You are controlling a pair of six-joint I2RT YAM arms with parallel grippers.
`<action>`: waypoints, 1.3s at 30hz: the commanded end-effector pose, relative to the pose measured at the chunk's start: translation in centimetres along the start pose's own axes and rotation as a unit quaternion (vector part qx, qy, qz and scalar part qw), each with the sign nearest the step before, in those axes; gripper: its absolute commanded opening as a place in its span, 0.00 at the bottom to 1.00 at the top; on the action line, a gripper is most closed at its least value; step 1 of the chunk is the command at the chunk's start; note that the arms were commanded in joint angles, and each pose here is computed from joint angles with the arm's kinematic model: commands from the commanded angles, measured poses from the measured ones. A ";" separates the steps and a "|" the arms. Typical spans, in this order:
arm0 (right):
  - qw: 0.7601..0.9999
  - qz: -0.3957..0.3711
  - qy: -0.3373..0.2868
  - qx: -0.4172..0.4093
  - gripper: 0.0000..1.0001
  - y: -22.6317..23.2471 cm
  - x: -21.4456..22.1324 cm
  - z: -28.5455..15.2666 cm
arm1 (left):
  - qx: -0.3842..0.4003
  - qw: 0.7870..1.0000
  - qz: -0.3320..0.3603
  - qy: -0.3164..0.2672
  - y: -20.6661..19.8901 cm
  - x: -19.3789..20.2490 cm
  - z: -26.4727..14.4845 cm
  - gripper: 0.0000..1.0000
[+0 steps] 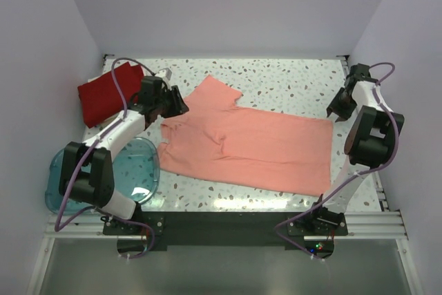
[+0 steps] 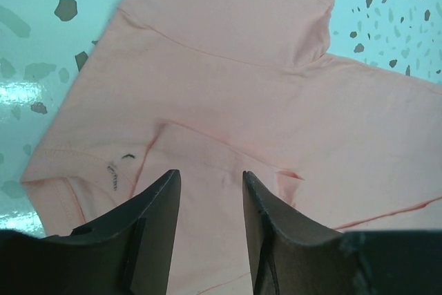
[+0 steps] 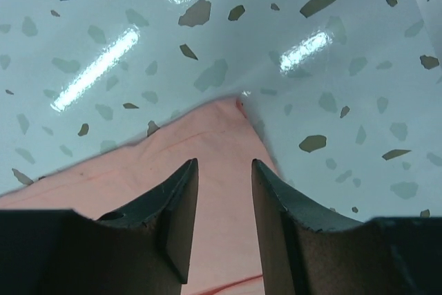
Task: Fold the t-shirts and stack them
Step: Fold the tshirt
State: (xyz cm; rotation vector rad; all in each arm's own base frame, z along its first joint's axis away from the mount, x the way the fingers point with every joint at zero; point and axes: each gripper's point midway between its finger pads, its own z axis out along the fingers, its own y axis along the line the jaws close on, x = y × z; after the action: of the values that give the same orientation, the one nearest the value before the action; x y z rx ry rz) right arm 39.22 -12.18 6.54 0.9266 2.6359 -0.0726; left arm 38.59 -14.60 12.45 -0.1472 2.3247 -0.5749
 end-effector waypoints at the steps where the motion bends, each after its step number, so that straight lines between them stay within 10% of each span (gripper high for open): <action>1: 0.999 -0.004 -0.040 0.002 0.40 0.3 -3.0 0.4 | 0.022 0.999 0.020 -0.036 -1.4 -2.7 0.3 0.46; 20: 0.999 -0.011 0.008 0.041 0.29 -1.0 -1.1 5.9 | 0.016 0.999 0.024 -0.031 -1.4 -4.5 3.4 0.46; 26: 0.998 -0.014 0.018 0.053 0.09 -1.5 -0.3 6.4 | 0.025 0.996 0.063 -0.055 -1.7 -7.2 6.8 0.46; 39: 0.997 -0.024 0.045 0.065 0.08 -2.5 1.7 5.6 | 0.042 0.984 0.145 -0.092 -1.2 -11.7 18.2 0.49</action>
State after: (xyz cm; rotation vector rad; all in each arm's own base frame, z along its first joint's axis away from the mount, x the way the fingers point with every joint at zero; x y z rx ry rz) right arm 40.71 -13.38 1.68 0.9273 2.6902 -0.1246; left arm 56.68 -18.25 7.51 0.0642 2.1937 -0.5004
